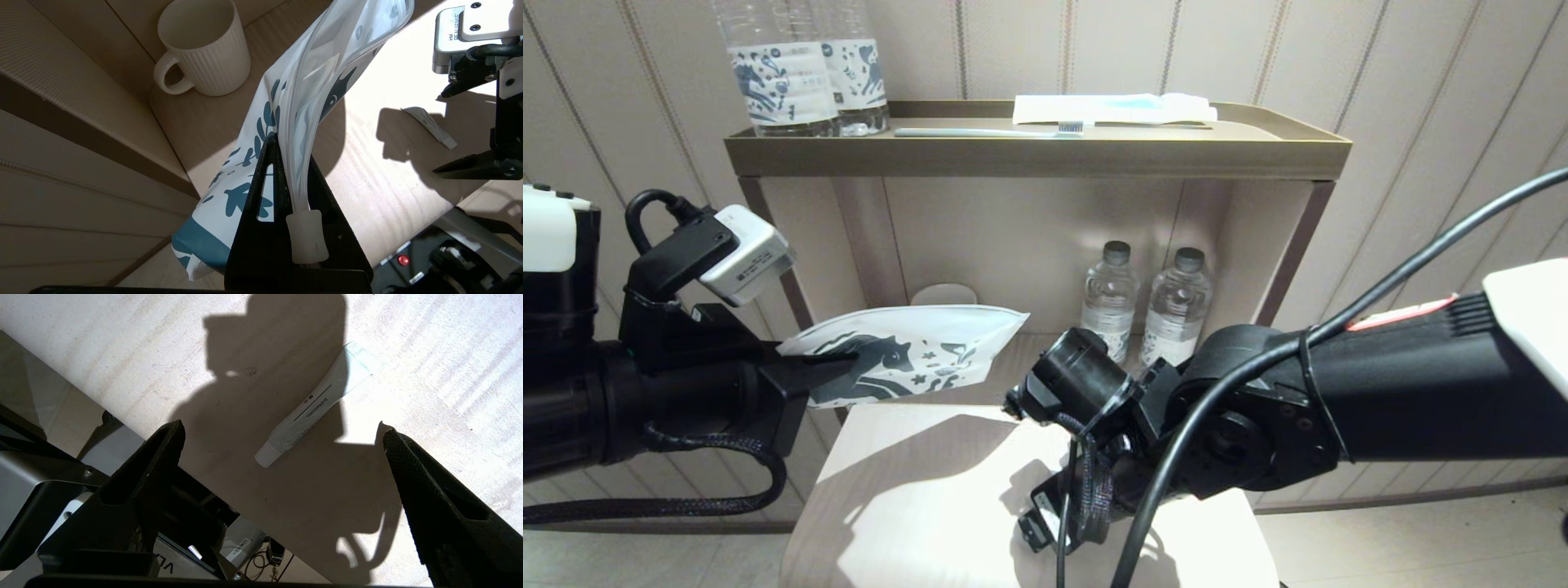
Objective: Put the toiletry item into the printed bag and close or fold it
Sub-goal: Pick up the toothpaste
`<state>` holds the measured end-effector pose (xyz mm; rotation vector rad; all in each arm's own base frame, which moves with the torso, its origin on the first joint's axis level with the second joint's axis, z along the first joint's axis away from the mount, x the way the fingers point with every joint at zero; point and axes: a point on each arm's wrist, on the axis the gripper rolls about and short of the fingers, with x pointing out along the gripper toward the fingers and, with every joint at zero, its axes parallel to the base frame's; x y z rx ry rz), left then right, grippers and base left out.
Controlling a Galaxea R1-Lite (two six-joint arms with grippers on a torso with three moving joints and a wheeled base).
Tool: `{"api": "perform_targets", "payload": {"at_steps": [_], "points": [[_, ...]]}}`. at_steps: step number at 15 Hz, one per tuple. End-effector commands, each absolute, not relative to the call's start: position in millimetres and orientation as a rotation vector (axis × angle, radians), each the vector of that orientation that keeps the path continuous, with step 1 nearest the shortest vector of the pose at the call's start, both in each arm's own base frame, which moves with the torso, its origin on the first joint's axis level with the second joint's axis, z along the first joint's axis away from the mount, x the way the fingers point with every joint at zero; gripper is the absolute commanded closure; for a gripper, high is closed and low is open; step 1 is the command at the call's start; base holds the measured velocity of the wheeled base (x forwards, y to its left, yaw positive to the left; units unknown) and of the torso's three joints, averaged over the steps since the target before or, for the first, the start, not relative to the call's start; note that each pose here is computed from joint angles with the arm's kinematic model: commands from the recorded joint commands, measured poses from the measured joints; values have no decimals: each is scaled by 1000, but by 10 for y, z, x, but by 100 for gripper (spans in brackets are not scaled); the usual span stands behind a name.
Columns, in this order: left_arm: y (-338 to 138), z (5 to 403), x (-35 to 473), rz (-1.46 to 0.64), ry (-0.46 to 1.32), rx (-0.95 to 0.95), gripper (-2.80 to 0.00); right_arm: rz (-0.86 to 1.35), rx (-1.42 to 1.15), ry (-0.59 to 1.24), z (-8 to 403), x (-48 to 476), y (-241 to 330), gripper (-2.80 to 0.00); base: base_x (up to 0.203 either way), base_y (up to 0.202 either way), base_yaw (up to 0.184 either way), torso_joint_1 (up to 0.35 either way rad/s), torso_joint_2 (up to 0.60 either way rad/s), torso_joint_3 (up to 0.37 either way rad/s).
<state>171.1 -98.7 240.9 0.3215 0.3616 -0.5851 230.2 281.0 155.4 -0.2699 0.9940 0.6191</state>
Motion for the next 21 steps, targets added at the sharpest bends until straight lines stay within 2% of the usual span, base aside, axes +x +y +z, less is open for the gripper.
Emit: {"api": "perform_targets", "payload": {"at_steps": [1,2,14,17,21], "points": [[-989,2402,1713,-587,364,323,0,617,-273,1001,1536,2298,2810,-227,0,0,0,0,0,0],[-989,2405,1715,-587,363,323,0,619,-274,1001,1536,2294,2812,0,0,0,0,0,0,0],[-986,2375,1707,-591,372,324,0,612,-280,1011,1488,2329,2823,0,0,0,0,0,0,0],[-1006,2410,1726,-602,361,322,0,624,-245,947,1758,2266,2708,0,0,0,0,0,0,0],[-1033,2340,1698,-696,371,363,0,627,-186,706,2617,2048,2021,0,0,0,0,0,0,0]]}}
